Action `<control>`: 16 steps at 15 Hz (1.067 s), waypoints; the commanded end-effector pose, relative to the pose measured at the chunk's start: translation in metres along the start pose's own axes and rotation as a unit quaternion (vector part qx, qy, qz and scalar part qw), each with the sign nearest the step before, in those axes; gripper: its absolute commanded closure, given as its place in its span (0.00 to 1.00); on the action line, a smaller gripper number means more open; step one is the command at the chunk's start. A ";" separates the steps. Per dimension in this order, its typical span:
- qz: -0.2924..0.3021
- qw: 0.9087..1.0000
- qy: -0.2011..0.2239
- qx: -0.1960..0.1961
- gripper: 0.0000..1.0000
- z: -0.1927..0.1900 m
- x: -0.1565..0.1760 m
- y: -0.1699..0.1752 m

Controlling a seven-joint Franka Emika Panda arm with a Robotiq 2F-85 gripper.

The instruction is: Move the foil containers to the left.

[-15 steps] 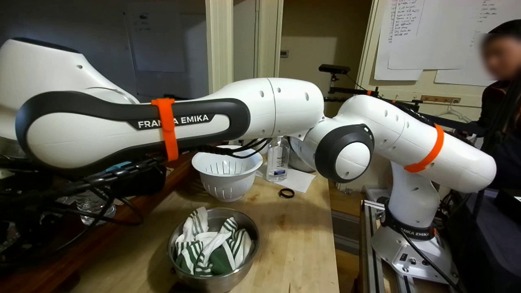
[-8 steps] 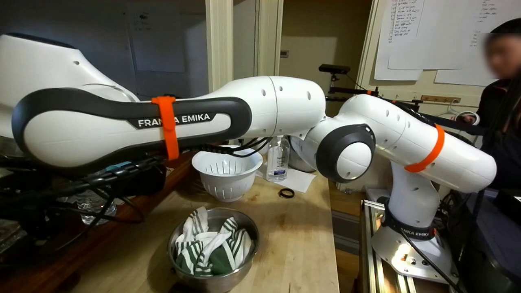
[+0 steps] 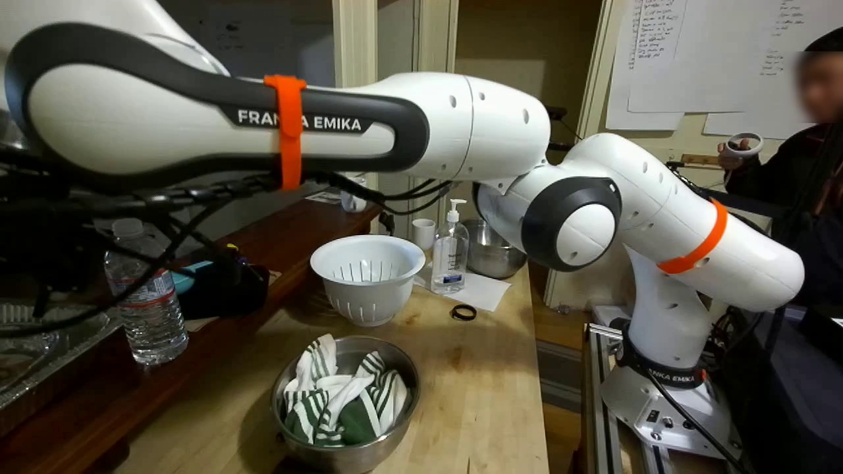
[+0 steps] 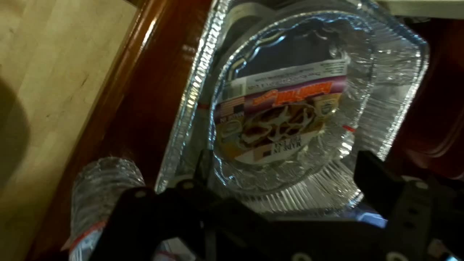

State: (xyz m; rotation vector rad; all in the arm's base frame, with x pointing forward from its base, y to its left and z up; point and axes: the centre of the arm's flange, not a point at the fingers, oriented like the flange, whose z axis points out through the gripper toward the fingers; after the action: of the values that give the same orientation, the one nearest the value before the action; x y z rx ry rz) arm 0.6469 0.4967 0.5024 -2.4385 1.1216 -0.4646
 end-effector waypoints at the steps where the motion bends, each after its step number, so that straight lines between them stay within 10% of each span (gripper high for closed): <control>1: -0.029 0.999 0.031 0.026 0.00 -0.069 0.006 0.014; 11: -0.227 0.968 -0.030 -0.107 0.00 -0.251 0.027 0.069; 16: -0.267 0.963 -0.015 -0.041 0.00 -0.313 0.032 0.096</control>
State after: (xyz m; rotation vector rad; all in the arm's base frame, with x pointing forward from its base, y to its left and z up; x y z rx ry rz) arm 0.5159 0.3894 0.7523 -2.8638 0.5592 -0.4616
